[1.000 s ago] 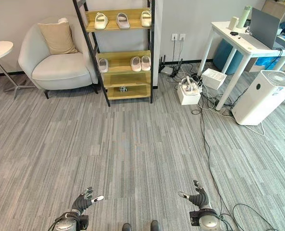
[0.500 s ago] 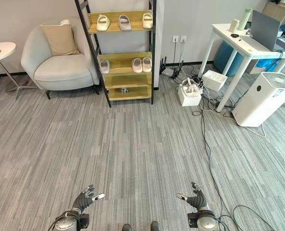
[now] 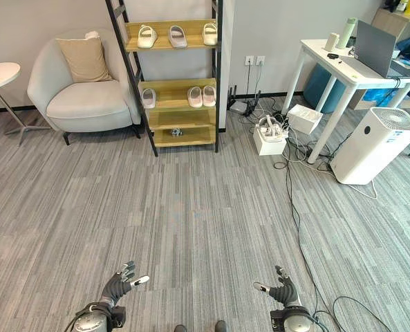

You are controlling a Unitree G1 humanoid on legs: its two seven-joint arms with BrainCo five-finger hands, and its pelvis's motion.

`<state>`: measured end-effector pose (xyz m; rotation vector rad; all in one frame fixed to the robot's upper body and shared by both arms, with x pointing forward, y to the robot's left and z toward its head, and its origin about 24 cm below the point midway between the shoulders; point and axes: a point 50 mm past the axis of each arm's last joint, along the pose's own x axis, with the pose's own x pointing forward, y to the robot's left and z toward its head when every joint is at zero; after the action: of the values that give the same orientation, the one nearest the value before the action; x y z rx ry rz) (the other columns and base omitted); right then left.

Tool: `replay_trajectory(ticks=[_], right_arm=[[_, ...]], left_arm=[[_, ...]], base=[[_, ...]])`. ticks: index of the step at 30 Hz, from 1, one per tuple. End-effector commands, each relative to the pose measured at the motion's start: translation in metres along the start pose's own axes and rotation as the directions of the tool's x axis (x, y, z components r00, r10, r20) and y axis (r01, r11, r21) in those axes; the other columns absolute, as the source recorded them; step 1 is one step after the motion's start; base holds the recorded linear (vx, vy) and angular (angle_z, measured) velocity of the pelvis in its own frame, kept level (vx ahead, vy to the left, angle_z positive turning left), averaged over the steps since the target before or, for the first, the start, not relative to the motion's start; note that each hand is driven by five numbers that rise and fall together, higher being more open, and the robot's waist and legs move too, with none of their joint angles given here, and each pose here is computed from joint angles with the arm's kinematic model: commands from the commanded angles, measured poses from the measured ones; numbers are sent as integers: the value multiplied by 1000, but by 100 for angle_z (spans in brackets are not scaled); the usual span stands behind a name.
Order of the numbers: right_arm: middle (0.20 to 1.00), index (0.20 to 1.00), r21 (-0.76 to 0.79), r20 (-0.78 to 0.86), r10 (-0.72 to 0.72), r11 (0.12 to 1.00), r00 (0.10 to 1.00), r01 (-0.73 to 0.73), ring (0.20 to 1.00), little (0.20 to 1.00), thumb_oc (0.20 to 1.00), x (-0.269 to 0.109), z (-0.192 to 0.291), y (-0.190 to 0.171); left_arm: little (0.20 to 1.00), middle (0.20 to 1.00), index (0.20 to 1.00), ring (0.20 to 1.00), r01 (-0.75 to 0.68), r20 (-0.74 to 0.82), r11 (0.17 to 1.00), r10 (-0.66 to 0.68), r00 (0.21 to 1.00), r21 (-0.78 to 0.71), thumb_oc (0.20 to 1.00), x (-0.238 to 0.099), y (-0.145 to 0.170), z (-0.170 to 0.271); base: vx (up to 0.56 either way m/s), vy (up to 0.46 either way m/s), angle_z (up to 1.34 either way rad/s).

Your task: Arrange the slippers neatly on the shoe rack.

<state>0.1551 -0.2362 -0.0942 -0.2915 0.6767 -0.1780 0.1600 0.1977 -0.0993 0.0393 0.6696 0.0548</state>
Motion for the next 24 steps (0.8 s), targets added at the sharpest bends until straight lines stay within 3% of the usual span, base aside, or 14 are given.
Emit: replay_trajectory(ticks=[1, 7, 16, 24], right_arm=[[1000, 1000, 26, 88, 21, 999, 996, -23, 1000, 1000, 1000, 6, 23, 5], [1000, 1000, 144, 107, 28, 989, 994, -44, 1000, 1000, 1000, 7, 29, 11], [1000, 1000, 121, 114, 25, 992, 993, -39, 1000, 1000, 1000, 4, 27, 9], [1000, 1000, 114, 187, -12, 993, 982, -10, 1000, 1000, 1000, 12, 50, -7]], left_arm=[[1000, 1000, 1000, 1000, -22, 85, 1000, 20, 996, 16, 1000, 10, 9, 24], [1000, 1000, 1000, 1000, -15, 144, 1000, 13, 990, 15, 1000, 16, 7, 41], [1000, 1000, 1000, 1000, -6, 114, 1000, 2, 994, 29, 1000, 11, 6, 30], [1000, 1000, 1000, 1000, -66, 150, 996, 56, 987, 57, 1000, 7, 34, 41]], base=[[0, 0, 0], [1, -14, 2], [33, -1, -1], [-6, 111, -16]])
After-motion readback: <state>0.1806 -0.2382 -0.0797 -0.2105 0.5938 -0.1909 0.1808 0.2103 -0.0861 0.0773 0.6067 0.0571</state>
